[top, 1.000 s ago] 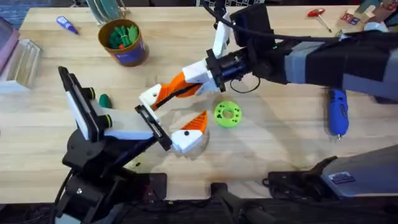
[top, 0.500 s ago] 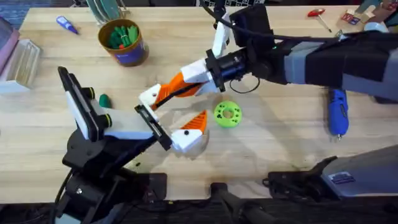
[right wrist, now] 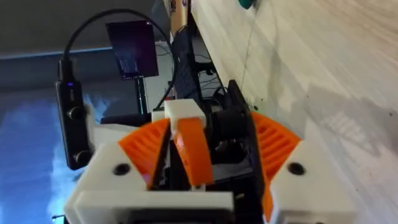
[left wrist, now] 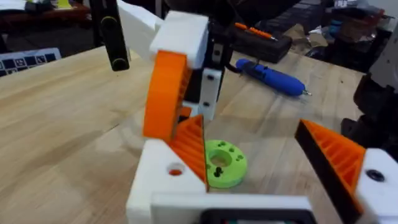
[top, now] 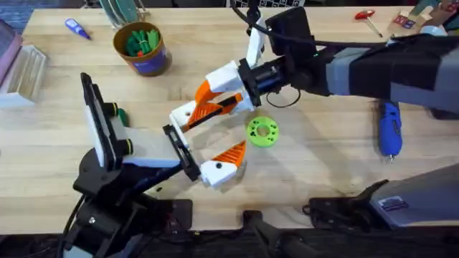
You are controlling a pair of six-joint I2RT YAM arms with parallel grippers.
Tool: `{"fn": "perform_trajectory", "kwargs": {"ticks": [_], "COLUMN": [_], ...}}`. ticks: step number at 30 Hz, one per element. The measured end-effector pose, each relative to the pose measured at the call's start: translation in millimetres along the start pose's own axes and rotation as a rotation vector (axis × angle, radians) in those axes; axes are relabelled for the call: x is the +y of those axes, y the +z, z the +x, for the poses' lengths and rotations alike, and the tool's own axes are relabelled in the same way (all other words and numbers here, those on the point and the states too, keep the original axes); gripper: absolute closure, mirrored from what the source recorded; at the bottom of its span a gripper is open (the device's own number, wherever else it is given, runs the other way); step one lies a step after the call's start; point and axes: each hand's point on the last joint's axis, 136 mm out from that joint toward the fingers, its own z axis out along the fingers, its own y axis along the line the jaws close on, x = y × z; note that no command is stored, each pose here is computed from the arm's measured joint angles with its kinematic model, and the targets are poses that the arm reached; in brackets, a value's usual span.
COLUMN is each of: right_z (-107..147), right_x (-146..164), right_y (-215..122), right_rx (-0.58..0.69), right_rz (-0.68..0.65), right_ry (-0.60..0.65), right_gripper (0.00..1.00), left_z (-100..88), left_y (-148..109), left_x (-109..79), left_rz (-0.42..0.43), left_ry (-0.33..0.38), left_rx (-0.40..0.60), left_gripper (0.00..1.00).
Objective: Pick up the gripper from the table and insert it into the empty holder that is missing its gripper. Then pick up a screw, insert it into the mounting hole, and use the screwdriver to tighten it. Finally, clean up the table by picking up the vegetable and placing it into the bucket.
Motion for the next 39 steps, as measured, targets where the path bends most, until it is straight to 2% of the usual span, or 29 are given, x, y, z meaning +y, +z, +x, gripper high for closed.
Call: {"fn": "perform_trajectory", "kwargs": {"ticks": [2, 4, 11, 14, 20, 22, 26, 29, 32, 39], "right_z": [0, 0, -15, -24, -51, -57, -63, -56, -42, -11], "right_x": [0, 1, 9, 0, -27, -26, -11, 2, 11, 24], "right_y": [0, 0, -8, -15, -54, -73, -112, -137, -161, -186], "right_rx": [0.001, 0.003, -0.048, -0.091, -0.225, -0.263, -0.329, -0.359, -0.381, -0.394], "right_rz": [-0.001, -0.004, -0.028, 0.011, 0.232, 0.319, 0.520, 0.679, 0.813, 0.928], "right_ry": [-0.009, -0.024, -0.164, -0.199, -0.209, -0.234, -0.363, -0.473, -0.525, -0.559], "right_gripper": [0.176, 0.114, 0.098, 0.096, 0.093, 0.093, 0.093, 0.091, 0.089, 0.089], "left_z": [0.1, 0.4, 0.7, 0.8, 0.9, 0.9, 0.9, 1.0, 1.0, 1.0], "left_y": [0, 0, 0, 0, 0, 0, 0, 0, 0, 0], "left_x": [-2.3, -5.1, -6.8, -7.6, -8.8, -8.9, -8.9, -8.9, -9.0, -8.9], "left_rz": [0.013, 0.029, 0.039, 0.044, 0.051, 0.051, 0.051, 0.052, 0.052, 0.052], "left_ry": [0.002, 0.002, 0.001, 0.001, 0.001, 0.001, 0.001, 0.001, 0.001, 0.001], "left_rx": [0.001, 0.002, 0.004, 0.004, 0.005, 0.005, 0.005, 0.005, 0.005, 0.005], "left_gripper": [0.091, 0.092, 0.092, 0.092, 0.092, 0.092, 0.092, 0.092, 0.092, 0.091]}}
